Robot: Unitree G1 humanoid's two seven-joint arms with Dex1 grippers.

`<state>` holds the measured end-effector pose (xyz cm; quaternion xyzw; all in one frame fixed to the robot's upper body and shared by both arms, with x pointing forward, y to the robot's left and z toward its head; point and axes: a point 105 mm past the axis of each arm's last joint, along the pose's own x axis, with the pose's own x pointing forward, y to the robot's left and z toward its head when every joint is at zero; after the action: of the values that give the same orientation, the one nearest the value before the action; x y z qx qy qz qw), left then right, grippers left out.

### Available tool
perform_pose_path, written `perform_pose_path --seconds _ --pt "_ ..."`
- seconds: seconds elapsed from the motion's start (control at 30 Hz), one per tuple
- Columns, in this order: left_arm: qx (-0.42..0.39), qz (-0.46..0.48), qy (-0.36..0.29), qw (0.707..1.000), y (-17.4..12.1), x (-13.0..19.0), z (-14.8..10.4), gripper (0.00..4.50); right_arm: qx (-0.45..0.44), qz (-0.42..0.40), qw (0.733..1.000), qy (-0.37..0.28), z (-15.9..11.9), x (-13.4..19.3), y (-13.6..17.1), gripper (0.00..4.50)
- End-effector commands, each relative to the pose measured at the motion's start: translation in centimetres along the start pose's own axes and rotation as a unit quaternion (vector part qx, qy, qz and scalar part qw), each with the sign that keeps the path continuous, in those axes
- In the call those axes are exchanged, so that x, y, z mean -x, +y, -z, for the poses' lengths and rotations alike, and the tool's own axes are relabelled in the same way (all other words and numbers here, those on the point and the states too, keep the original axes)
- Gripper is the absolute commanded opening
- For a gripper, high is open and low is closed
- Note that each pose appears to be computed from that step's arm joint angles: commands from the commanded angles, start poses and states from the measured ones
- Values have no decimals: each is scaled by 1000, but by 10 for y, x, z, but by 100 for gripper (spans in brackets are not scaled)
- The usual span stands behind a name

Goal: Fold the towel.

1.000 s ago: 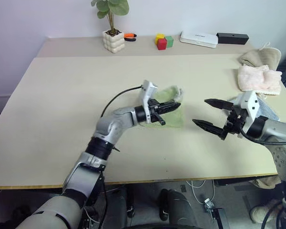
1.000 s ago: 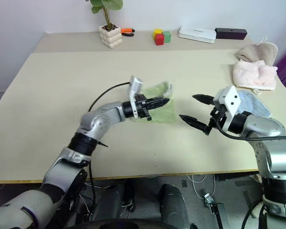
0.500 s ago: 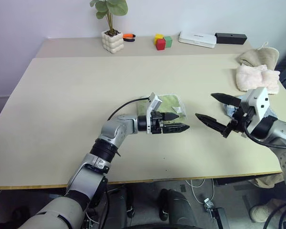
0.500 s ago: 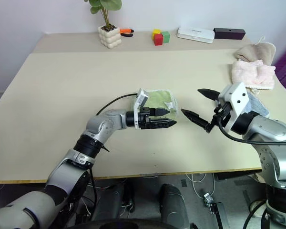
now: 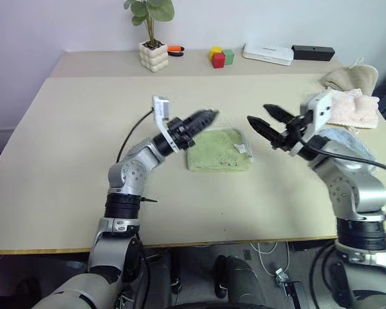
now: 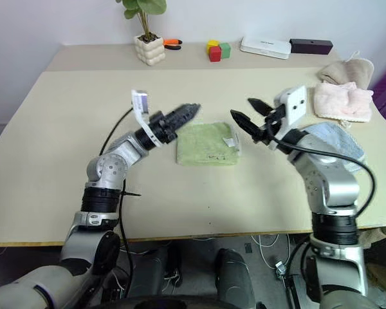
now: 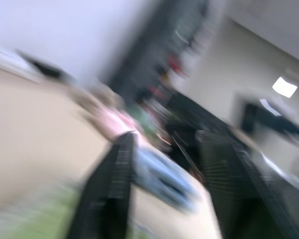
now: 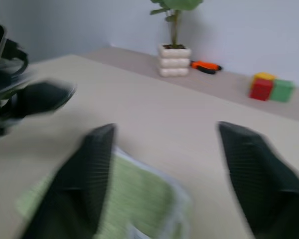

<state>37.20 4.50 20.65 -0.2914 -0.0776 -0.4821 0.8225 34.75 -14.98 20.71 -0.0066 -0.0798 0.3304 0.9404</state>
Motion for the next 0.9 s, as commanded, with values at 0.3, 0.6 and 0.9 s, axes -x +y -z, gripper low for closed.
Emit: perform_pose_path --seconds 0.3,0.6,0.9 --pt "15 -85 47 995 9 -21 55 0 -47 140 989 10 43 -51 10 3" --pt "-2 -210 131 969 55 7 89 0 -52 229 966 113 123 -13 -7 3" --pt "36 -183 85 979 53 19 63 0 -21 216 973 81 104 -19 -13 3"
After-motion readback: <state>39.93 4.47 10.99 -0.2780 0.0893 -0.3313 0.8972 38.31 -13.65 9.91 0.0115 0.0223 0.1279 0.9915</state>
